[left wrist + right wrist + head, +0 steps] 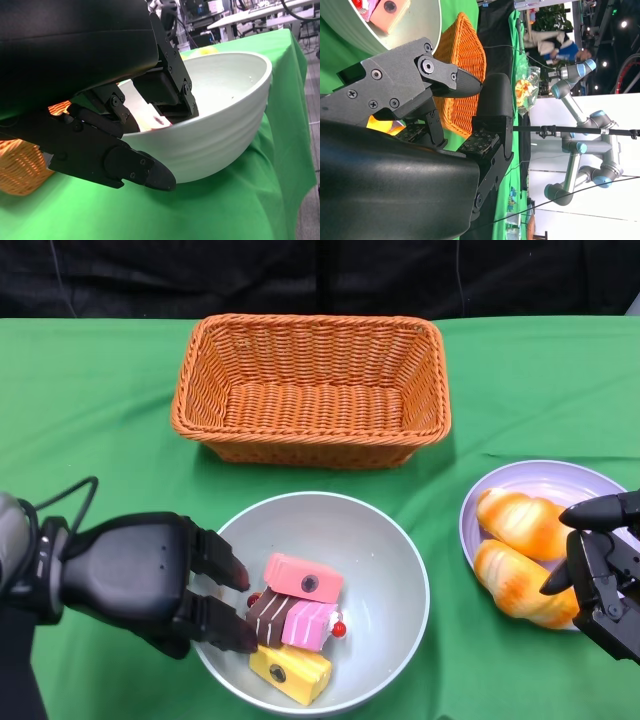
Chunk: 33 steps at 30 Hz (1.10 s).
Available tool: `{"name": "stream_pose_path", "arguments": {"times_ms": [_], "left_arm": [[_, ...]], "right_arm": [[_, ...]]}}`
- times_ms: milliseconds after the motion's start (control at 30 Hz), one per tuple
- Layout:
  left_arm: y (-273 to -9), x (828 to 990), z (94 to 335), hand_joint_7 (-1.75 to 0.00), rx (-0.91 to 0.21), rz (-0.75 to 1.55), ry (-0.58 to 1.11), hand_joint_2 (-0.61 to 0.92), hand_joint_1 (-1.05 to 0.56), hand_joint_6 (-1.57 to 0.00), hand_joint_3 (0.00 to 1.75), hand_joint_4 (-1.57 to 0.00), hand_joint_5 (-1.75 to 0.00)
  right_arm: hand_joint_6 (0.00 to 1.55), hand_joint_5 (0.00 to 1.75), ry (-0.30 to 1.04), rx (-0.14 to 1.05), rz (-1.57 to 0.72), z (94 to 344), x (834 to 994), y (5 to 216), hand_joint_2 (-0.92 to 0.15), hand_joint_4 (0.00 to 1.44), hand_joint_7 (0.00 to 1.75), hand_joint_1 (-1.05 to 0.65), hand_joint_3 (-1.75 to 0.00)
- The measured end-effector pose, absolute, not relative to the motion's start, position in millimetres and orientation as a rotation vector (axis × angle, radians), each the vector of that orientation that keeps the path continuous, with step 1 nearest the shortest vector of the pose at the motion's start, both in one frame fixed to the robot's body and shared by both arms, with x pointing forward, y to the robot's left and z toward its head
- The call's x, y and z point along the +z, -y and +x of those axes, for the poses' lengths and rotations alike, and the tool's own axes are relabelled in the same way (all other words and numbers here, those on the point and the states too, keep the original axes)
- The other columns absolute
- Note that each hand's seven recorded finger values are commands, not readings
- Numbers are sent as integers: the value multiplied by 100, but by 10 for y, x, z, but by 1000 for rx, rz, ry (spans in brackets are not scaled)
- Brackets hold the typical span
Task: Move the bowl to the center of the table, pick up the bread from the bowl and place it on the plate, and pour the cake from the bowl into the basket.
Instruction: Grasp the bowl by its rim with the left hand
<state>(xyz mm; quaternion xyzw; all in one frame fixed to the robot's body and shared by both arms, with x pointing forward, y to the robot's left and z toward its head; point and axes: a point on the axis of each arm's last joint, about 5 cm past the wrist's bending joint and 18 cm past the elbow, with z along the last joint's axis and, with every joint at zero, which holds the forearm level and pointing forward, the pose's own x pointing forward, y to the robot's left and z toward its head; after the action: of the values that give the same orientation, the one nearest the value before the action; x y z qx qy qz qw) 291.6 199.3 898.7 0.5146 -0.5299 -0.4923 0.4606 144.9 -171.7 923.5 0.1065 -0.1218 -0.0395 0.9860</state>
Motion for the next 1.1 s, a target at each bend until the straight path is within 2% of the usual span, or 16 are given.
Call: {"name": "stream_pose_path", "arguments": {"times_ms": [300, 633, 667, 700, 733, 767, 800, 833, 867, 900, 967, 1033, 1100], "left_arm": [[-1909, 8942, 2911, -1, -1186, 1244, 1309, 85, -34, -86, 0, -92, -1], [-1856, 8883, 2893, -2, -1160, 1229, 1288, 84, -33, -95, 0, -97, -2], [-1855, 8880, 2891, -9, -1157, 1227, 1288, 81, -37, -113, 0, -113, -20], [-1852, 8875, 2887, -8, -1152, 1221, 1289, 79, -40, -126, 0, -112, -53], [-1849, 8866, 2881, -8, -1149, 1214, 1290, 78, -41, -131, 0, -110, -68], [-1845, 8856, 2875, -7, -1147, 1208, 1290, 77, -41, -133, 0, -108, -76], [-1840, 8849, 2867, -14, -1145, 1197, 1286, 80, -38, -134, 1, -97, -115], [-1835, 8845, 2857, -53, -1140, 1178, 1274, 84, -34, -117, 0, -85, -150], [-1829, 8846, 2847, -77, -1131, 1154, 1260, 85, -32, -105, 0, -80, -162], [-1821, 8853, 2836, -110, -1113, 1118, 1241, 89, -25, -92, 4, -79, -170], [-1812, 8873, 2821, -135, -1091, 1059, 1211, 91, -21, -82, 5, -78, -173], [-1798, 8896, 2803, -150, -1090, 997, 1182, 92, -18, -75, 8, -78, -174], [-1794, 8924, 2781, -157, -1092, 938, 1145, 92, -17, -71, 10, -78, -175]], "right_arm": [[66, 163, 242, -82, 214, 1445, 9232, 1716, -69, 69, 124, -13, -85], [65, 164, 253, -95, 204, 1437, 9260, 1709, -68, 67, 124, -12, -88], [66, 164, 253, -95, 205, 1436, 9260, 1709, -68, 67, 124, -11, -88], [66, 164, 253, -94, 206, 1437, 9260, 1709, -68, 67, 124, -11, -88], [66, 164, 253, -91, 207, 1437, 9258, 1710, -68, 68, 124, -10, -88], [66, 164, 253, -89, 208, 1437, 9255, 1710, -68, 68, 124, -10, -87], [66, 164, 252, -88, 208, 1438, 9253, 1709, -68, 68, 123, -11, -87], [66, 162, 250, -90, 209, 1438, 9249, 1708, -68, 68, 122, -12, -86], [67, 161, 248, -91, 209, 1438, 9246, 1707, -68, 68, 122, -12, -86], [67, 161, 247, -93, 210, 1438, 9243, 1706, -68, 69, 121, -12, -85], [67, 160, 246, -94, 213, 1437, 9239, 1703, -69, 69, 121, -13, -85], [67, 159, 245, -96, 215, 1437, 9237, 1700, -69, 69, 120, -13, -84], [67, 159, 245, -98, 216, 1436, 9236, 1697, -69, 69, 120, -14, -82]]}}
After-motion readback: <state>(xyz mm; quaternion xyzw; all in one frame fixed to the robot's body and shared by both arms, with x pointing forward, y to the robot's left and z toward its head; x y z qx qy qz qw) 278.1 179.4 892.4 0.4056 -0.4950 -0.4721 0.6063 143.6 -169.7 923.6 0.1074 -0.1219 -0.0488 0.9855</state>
